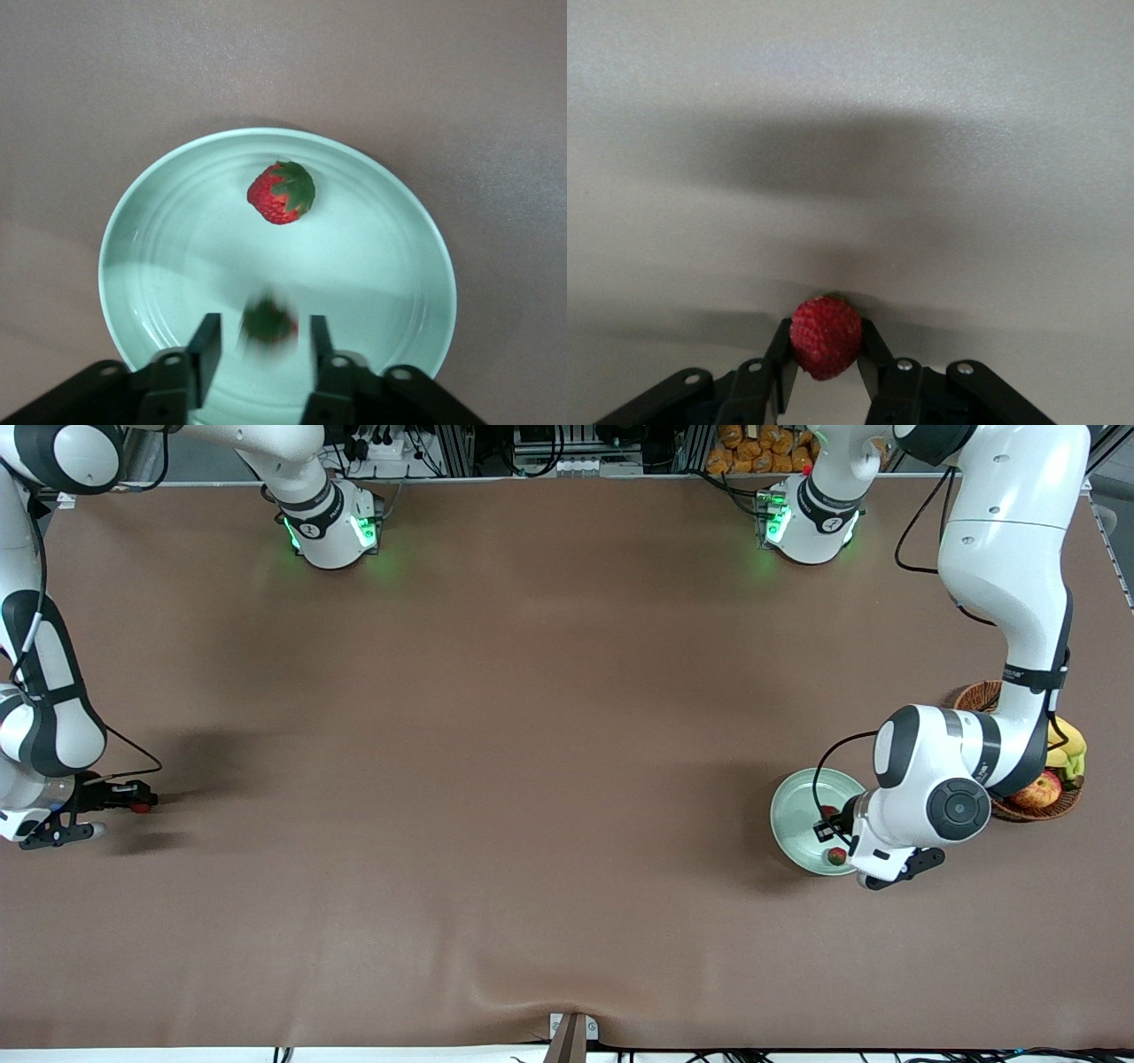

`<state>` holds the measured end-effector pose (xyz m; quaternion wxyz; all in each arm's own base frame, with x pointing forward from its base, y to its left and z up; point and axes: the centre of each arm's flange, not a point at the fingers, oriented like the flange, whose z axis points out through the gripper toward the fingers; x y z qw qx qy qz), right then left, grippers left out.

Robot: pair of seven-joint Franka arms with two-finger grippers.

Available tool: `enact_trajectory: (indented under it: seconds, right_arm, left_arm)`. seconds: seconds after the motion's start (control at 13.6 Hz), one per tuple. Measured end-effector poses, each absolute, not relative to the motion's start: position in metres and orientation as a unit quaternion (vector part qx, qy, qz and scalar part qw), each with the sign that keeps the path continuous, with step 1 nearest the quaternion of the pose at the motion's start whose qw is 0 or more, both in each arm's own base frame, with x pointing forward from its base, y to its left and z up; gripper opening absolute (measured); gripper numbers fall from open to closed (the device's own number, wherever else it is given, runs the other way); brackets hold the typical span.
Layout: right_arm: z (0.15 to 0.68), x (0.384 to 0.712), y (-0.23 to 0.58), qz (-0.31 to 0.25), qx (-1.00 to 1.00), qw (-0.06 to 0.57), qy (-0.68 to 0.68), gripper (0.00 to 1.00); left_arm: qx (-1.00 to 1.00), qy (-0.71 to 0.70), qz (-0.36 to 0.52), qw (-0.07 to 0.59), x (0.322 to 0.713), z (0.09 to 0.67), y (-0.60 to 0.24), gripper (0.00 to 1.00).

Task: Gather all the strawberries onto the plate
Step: 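Carry the last strawberry toward the plate and release it with the right gripper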

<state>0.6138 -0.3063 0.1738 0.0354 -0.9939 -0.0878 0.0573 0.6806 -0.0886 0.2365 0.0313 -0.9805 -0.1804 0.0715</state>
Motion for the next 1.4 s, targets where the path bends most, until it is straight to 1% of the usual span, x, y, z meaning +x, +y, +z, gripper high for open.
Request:
enact_trajectory:
  seconds: [0.15,0.22,0.3,0.44,0.59,0.81,1.03,1.18,1.4]
  right_arm:
    - [0.180,0.624,-0.290,0.050,-0.992,0.037,-0.106,0.33]
    - [0.189,0.636,-0.271,0.043,-0.991,0.034,-0.123,0.33]
    - [0.200,0.651,-0.242,0.034,-0.988,0.033,-0.147,0.33]
    - [0.220,0.679,-0.166,0.017,-0.977,0.039,-0.207,0.33]
    - [0.231,0.696,-0.079,0.003,-0.961,0.059,-0.271,0.33]
    - [0.242,0.699,0.066,-0.009,-0.927,0.080,-0.366,0.33]
    - [0.248,0.678,0.209,-0.039,-0.888,0.079,-0.451,0.33]
    - [0.247,0.654,0.289,-0.058,-0.862,0.080,-0.498,0.33]
    - [0.237,0.610,0.376,-0.059,-0.832,0.079,-0.545,0.33]
  left_arm:
    - [-0.981,-0.179,0.064,0.028,0.683,0.246,-0.092,0.78]
    - [-0.982,-0.179,0.059,0.028,0.684,0.259,-0.092,0.87]
    - [-0.982,-0.177,0.062,0.031,0.683,0.280,-0.091,0.99]
    - [-0.985,-0.155,0.062,0.038,0.676,0.334,-0.090,1.00]
    - [-0.989,-0.136,0.052,0.040,0.667,0.382,-0.088,1.00]
    - [-0.991,-0.122,0.045,0.041,0.656,0.421,-0.092,1.00]
    - [-0.991,-0.113,0.053,0.044,0.644,0.448,-0.103,1.00]
    - [-0.992,-0.108,0.051,0.043,0.641,0.456,-0.109,1.00]
    - [-0.993,-0.100,0.053,0.042,0.639,0.456,-0.119,1.00]
